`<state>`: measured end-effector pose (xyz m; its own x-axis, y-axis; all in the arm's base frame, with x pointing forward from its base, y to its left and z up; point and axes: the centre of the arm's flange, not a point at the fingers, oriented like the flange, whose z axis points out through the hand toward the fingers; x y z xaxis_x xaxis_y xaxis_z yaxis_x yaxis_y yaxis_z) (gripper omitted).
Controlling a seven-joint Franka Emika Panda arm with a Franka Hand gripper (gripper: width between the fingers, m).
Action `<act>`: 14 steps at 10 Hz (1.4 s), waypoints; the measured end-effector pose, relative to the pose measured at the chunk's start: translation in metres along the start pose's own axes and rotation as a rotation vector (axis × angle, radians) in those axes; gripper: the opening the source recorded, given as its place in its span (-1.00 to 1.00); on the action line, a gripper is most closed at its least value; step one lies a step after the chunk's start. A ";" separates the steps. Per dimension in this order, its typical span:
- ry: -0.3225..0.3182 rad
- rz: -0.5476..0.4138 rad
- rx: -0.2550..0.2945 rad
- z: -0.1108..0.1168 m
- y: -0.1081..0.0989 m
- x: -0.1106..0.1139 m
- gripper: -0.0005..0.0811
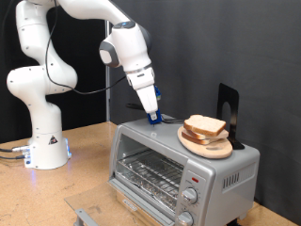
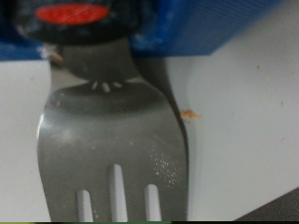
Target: Make a piece of toast with the oven
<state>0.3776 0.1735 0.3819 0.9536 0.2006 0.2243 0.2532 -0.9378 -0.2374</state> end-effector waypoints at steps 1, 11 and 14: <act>-0.001 -0.003 -0.002 0.000 0.000 0.000 0.22; 0.016 -0.054 -0.049 -0.007 -0.001 0.008 0.99; 0.009 -0.068 -0.066 -0.007 0.000 0.008 0.99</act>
<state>0.3843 0.1735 0.3904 0.9329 0.2627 0.2462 0.3062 -0.9386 -0.1588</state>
